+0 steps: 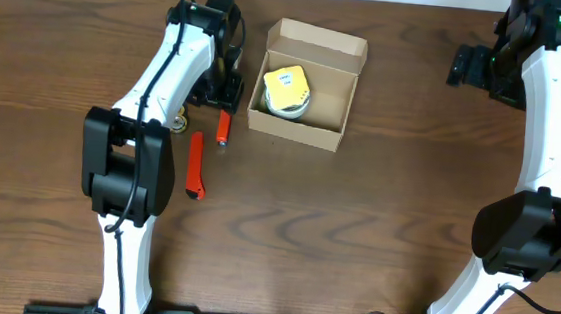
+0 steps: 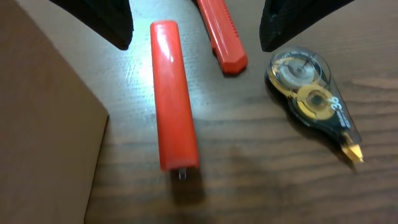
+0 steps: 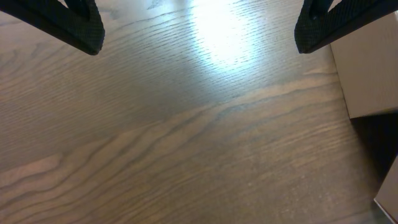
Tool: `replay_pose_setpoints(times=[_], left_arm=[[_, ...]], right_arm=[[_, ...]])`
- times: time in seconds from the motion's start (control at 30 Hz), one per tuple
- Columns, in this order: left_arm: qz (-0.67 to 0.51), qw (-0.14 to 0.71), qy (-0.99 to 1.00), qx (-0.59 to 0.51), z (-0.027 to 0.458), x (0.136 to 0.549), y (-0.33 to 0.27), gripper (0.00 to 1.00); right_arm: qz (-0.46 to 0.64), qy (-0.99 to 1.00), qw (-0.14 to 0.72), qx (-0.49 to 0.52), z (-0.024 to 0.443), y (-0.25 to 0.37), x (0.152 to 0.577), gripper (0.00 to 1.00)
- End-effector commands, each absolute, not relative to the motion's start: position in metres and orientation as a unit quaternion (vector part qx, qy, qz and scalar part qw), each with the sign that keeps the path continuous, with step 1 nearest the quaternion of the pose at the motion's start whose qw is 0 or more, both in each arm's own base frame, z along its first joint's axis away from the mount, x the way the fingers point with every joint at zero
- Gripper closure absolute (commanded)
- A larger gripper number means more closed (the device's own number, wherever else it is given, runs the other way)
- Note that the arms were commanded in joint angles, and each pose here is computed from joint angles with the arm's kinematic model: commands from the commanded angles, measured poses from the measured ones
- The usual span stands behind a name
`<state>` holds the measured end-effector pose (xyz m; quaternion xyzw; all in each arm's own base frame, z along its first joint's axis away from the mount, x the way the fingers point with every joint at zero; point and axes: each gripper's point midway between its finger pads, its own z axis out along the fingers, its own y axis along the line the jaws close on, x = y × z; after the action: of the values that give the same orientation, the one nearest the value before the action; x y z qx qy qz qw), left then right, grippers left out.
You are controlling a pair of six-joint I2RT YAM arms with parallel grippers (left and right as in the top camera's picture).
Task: Pack container
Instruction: 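Move the left gripper to the red box cutter and grasp it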
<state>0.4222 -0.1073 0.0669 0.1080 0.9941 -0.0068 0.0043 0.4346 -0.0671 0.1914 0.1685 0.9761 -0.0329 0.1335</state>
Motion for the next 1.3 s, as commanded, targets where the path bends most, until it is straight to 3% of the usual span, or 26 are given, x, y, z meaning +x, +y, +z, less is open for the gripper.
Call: replay_pose_setpoints(times=[0.0,0.9,1.27], left_arm=[[-0.011,-0.007,0.995,0.097,0.055,0.417,-0.107,0.34],[-0.028,-0.038,0.995,0.086,0.008,0.391,-0.119,0.35],[-0.028,-0.037,0.996,0.082,0.008,0.392,-0.12,0.63]], right_arm=[[-0.03,0.975,0.13,0.176,0.188,-0.067,0.435,0.01],[-0.03,0.975,0.132,0.177,0.189,-0.067,0.436,0.01],[-0.03,0.975,0.132,0.176,0.189,-0.067,0.436,0.01]])
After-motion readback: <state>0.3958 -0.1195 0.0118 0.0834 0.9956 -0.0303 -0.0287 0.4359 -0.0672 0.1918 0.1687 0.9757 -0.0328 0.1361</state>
